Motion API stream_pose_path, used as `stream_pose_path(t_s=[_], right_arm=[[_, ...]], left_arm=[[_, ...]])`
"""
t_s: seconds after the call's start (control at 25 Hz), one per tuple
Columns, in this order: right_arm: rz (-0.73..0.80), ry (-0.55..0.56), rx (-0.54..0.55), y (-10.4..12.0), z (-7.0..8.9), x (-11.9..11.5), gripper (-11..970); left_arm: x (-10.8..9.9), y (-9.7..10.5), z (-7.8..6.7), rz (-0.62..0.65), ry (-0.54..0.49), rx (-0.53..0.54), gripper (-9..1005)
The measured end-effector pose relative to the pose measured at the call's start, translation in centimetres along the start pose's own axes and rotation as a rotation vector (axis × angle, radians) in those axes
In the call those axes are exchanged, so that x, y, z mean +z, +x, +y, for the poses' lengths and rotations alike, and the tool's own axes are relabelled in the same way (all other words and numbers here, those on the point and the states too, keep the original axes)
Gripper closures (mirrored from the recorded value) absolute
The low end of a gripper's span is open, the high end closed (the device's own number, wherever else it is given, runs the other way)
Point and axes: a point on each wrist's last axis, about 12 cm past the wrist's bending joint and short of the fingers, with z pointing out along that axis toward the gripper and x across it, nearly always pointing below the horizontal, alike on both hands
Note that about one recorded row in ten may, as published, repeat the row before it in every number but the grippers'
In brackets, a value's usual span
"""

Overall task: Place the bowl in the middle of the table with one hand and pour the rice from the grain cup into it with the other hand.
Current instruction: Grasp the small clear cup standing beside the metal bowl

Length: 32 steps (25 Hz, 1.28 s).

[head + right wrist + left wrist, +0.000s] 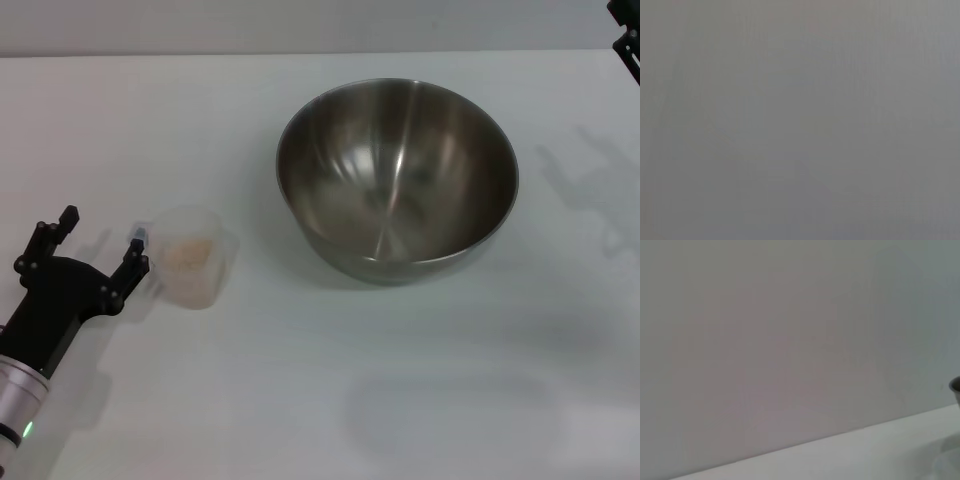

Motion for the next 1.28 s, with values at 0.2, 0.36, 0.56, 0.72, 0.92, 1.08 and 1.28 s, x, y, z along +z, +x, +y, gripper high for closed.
stream_pose_path(t_s=[0.2, 0.36, 0.56, 0.72, 0.92, 1.08, 1.28], right_arm=[[0.0, 0.0, 0.0, 0.0, 0.0, 0.0, 352], [-0.001, 0.0, 0.0, 0.0, 0.0, 0.0, 352], [-0.002, -0.003, 0.0, 0.0, 0.0, 0.1, 353], [-0.002, -0.004, 0.005, 0.0, 0.1, 0.2, 353], [-0.002, -0.006, 0.013, 0.1, 0.1, 0.3, 352], [-0.003, -0.007, 0.013, 0.1, 0.1, 0.4, 353], [-0.002, -0.007, 0.013, 0.1, 0.1, 0.4, 353]], left_arm=[[0.3, 0.0, 0.0, 0.004, 0.002, -0.004, 255], [0.5, 0.0, 0.0, 0.009, 0.004, -0.004, 256], [0.6, -0.1, 0.0, 0.008, 0.005, -0.005, 257], [0.8, -0.1, -0.2, 0.007, 0.037, 0.004, 258], [1.1, -0.3, -0.4, 0.003, 0.081, -0.009, 260], [1.4, -0.4, -0.6, -0.006, 0.074, -0.011, 361], [1.4, -0.5, -0.4, -0.007, 0.062, -0.014, 595]])
